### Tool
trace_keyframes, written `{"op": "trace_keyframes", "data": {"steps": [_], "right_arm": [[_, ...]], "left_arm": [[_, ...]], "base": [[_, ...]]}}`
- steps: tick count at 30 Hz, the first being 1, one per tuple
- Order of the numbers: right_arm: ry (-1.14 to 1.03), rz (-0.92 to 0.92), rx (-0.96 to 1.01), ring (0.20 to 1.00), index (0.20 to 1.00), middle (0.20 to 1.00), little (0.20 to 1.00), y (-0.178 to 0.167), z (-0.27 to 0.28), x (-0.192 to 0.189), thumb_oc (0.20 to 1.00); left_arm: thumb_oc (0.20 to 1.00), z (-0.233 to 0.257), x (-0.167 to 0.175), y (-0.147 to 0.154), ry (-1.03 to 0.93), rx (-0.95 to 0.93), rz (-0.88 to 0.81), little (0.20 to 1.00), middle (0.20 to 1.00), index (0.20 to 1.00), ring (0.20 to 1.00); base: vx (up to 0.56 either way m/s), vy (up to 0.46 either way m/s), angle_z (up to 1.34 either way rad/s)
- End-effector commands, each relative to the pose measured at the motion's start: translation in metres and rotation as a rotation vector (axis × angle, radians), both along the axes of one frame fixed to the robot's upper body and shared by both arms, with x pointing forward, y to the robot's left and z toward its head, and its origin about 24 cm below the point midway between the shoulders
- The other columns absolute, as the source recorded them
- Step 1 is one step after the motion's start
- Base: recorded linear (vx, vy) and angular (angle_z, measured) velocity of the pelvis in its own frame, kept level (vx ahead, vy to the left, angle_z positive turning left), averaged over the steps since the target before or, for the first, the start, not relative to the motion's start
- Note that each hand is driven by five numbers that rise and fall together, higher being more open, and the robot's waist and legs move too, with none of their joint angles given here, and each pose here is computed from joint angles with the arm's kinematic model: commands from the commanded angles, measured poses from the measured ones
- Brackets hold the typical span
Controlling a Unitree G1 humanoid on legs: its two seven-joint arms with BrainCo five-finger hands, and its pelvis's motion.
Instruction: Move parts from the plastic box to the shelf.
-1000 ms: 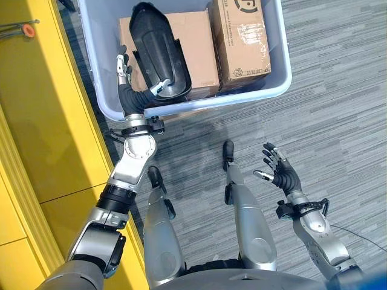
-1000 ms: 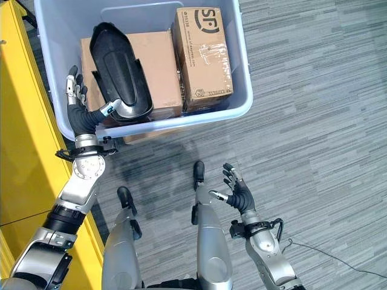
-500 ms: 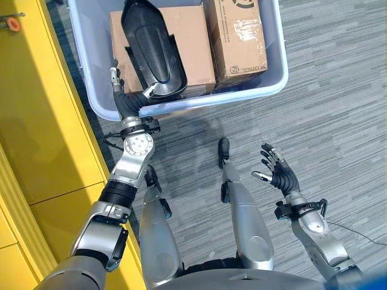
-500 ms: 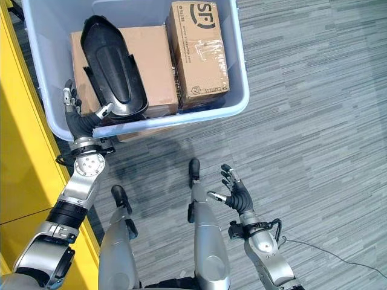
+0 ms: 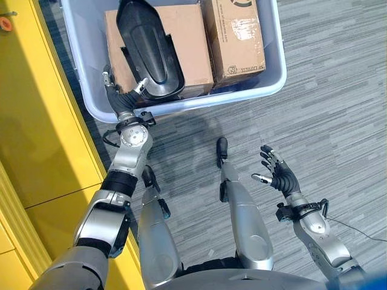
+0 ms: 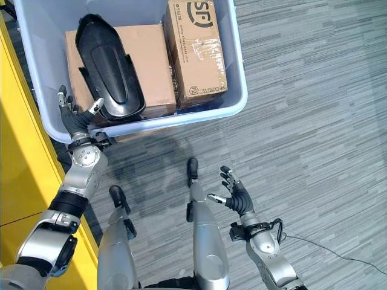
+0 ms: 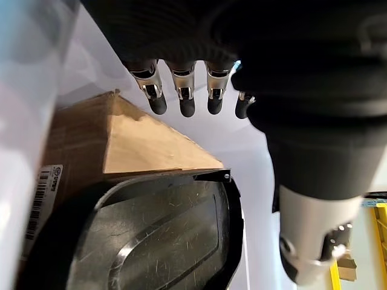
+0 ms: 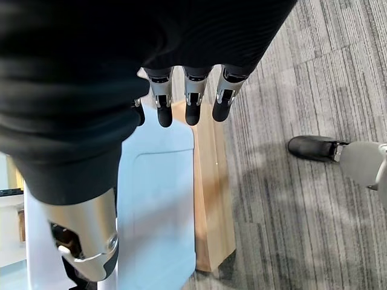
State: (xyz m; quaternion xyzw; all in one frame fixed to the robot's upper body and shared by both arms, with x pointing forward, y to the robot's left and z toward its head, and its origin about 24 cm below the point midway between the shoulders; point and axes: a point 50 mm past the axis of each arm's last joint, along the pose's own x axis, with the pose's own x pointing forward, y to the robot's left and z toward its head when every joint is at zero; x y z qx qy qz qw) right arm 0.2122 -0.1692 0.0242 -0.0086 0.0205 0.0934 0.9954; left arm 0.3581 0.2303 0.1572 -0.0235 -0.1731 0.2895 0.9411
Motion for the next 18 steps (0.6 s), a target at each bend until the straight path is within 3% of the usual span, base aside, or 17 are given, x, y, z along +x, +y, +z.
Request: {"op": "trace_keyframes", "data": {"steps": [1, 18], "right_arm": [[-0.029, 0.015, -0.005, 1.000, 1.000, 1.000, 1.000, -0.007, 0.009, -0.010, 1.000], [-0.024, 0.029, -0.006, 1.000, 1.000, 1.000, 1.000, -0.010, 0.009, -0.012, 1.000]], "left_arm": [[1.000, 0.016, 0.004, 0.019, -0.040, 0.025, 0.035, 1.000, 1.000, 1.000, 1.000], [1.000, 0.020, 0.025, 0.016, 0.083, 0.102, 0.029, 1.000, 1.000, 1.000, 1.000]], "base": [[0.00, 0.000, 0.00], [0.00, 0.000, 0.00]]}}
